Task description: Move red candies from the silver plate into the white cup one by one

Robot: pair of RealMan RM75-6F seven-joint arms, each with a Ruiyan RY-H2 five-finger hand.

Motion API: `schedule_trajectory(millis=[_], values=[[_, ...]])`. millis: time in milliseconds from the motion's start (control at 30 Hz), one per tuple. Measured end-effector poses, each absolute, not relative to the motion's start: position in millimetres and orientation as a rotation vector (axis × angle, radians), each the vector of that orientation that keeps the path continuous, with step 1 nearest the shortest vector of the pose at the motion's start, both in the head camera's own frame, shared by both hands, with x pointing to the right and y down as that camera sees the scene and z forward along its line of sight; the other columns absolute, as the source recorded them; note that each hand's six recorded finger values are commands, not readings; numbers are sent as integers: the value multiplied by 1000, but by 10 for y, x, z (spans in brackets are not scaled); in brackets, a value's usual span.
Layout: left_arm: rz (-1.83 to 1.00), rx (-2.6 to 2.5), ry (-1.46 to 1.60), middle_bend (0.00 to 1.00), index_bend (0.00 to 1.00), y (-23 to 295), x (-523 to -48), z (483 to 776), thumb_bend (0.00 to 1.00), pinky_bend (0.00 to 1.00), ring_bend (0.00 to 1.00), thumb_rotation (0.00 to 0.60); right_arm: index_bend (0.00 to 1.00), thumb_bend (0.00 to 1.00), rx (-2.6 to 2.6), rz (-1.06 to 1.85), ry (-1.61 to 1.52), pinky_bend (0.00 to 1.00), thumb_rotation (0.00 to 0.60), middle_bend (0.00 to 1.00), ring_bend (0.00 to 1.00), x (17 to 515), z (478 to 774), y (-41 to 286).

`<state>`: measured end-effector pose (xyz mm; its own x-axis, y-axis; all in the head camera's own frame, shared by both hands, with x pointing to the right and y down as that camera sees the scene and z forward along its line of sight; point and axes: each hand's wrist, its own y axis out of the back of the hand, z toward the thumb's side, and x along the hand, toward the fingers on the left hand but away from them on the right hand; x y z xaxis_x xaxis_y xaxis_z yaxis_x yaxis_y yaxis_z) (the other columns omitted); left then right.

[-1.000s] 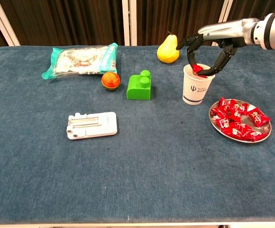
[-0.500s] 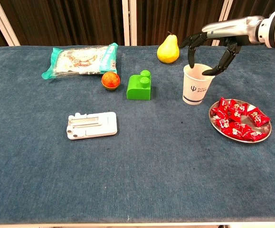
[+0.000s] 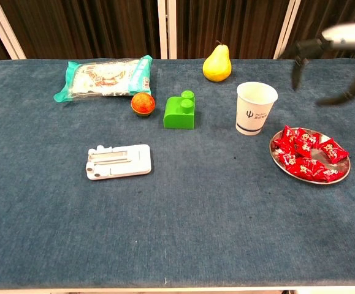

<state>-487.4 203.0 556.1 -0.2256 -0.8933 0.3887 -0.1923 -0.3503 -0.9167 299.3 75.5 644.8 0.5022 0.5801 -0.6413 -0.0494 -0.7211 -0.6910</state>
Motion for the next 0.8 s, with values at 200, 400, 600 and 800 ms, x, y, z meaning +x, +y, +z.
schedule_trajectory(millis=[200,400,600,800], values=[[-1625,-1474,1314,0,160,2034,-4868,5559,347,0,0,600,448,441,-2087,1340,-363,8,600,110,62,3286,6599,1069],[-1628,-1472,1314,0,160,2033,-4873,5564,347,0,0,600,447,440,-2012,1381,-307,7,600,110,62,3405,6776,1076],[-1630,-1466,1318,0,160,2034,-4883,5557,347,0,0,600,407,440,-1980,1381,-290,8,600,110,62,3349,6970,1037],[-1634,-1464,1320,0,160,2035,-4889,5558,347,0,0,600,400,395,-1962,1336,-274,8,600,110,62,3198,7020,964]])
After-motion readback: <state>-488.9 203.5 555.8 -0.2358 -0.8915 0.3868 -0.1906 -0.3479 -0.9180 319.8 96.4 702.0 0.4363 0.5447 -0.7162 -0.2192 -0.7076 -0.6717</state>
